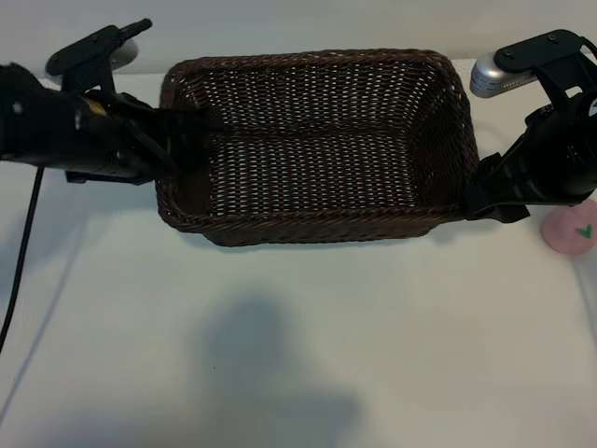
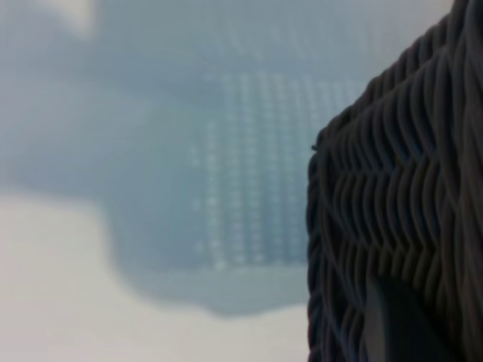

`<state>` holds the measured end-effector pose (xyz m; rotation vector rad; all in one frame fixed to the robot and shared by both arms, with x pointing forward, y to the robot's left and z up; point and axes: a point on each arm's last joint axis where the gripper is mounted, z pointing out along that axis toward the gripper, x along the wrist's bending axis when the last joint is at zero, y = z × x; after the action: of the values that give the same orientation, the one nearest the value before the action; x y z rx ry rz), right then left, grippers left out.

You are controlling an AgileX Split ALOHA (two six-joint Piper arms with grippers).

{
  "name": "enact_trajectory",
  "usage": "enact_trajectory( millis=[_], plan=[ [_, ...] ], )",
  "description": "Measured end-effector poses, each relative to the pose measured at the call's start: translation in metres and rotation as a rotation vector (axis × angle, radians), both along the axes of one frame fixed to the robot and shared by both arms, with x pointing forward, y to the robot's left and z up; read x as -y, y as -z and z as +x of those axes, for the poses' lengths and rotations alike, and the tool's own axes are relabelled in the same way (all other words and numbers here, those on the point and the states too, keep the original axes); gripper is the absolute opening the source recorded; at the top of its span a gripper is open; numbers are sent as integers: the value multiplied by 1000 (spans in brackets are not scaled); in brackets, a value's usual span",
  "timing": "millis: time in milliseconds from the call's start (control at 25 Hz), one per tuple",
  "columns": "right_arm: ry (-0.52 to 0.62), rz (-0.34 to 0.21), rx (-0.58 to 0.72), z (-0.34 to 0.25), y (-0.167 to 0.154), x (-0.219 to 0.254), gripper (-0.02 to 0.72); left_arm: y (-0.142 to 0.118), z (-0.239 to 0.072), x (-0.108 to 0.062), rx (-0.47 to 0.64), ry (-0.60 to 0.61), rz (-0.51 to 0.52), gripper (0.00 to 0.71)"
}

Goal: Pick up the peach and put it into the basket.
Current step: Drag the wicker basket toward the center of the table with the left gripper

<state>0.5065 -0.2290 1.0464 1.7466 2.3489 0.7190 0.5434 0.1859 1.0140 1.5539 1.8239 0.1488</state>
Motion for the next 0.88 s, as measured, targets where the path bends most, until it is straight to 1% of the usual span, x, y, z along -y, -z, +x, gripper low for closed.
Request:
enact_trajectory(
  millis=[80,200,320,600,880],
  plan=[
    [0,0,-1,0,0,0,595,4,7,-1,-5,32,4,153],
    [-1,0,-2,0,0,0,595,14,16,3,-23,48,5,153],
    [-1,0,-2,0,0,0,595,22,22,5,-39,42,0,153],
    [-1,0,-2,0,0,0,595,33,32,5,-20,6,6,153],
    [-1,0,-2,0,0,0,595,47,45,9,-47,4,10,153]
  ],
)
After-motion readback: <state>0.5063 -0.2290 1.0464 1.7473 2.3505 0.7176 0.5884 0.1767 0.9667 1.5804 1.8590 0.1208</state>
